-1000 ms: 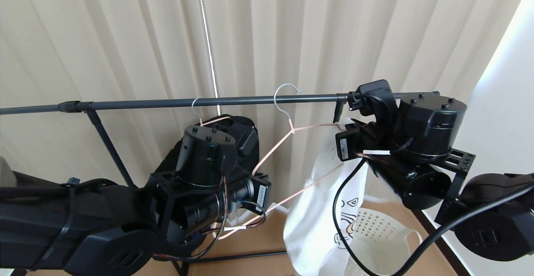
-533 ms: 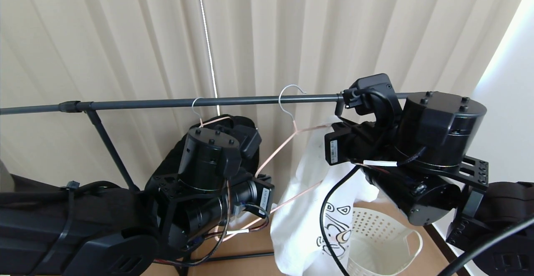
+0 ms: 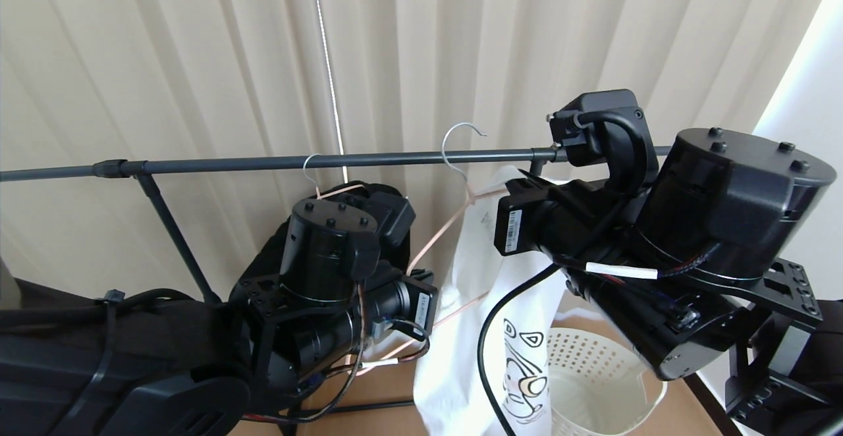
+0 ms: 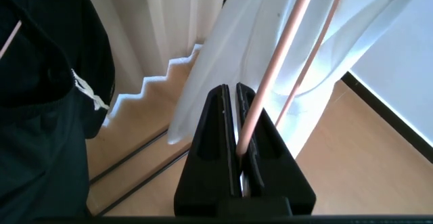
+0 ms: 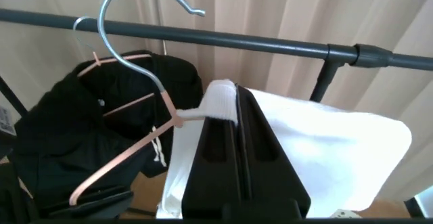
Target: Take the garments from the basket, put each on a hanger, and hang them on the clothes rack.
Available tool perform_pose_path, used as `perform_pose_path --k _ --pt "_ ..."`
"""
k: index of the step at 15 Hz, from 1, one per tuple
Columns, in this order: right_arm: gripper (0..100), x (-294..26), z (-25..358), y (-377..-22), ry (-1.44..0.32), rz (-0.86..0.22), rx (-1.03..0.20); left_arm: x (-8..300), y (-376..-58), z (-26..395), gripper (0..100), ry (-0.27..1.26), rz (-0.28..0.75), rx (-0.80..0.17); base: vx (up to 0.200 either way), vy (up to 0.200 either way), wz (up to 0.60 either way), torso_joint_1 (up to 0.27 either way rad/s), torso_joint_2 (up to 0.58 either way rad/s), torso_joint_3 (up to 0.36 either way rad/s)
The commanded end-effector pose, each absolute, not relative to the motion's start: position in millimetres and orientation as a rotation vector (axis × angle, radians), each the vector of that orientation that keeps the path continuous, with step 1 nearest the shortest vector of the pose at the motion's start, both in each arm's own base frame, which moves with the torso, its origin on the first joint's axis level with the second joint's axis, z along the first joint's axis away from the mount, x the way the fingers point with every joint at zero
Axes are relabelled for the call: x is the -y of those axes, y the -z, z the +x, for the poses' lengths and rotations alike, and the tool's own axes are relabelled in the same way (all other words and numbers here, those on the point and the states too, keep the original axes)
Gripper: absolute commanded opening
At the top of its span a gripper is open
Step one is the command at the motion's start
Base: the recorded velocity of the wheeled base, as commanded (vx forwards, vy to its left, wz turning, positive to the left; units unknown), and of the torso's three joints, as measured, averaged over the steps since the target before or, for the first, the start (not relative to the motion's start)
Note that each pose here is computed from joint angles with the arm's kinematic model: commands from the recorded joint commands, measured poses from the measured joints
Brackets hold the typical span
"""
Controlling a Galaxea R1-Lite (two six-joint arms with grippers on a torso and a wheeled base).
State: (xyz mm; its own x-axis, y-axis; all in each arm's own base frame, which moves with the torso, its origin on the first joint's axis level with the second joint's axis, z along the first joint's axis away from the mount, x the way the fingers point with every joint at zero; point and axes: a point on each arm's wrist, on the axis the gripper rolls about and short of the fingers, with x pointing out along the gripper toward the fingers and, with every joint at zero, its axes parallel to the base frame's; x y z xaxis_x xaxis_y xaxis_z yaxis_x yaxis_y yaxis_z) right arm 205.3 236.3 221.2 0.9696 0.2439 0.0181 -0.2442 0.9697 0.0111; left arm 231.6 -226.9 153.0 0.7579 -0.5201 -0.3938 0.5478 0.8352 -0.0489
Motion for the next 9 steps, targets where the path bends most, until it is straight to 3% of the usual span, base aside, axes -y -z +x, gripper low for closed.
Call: perform_pose_path --k 1,9 --pt "100 -237 205 -221 -0.248 0.015 0.019 226 -155 231 0 0.581 0.067 -0.401 0.000 0.000 0.00 0.000 0.00 0.000" --pt "100 -229 211 -223 -0.213 0.015 0.027 212 -164 220 0 0.578 0.045 -0.363 0.000 0.000 0.00 0.000 0.00 0.000"
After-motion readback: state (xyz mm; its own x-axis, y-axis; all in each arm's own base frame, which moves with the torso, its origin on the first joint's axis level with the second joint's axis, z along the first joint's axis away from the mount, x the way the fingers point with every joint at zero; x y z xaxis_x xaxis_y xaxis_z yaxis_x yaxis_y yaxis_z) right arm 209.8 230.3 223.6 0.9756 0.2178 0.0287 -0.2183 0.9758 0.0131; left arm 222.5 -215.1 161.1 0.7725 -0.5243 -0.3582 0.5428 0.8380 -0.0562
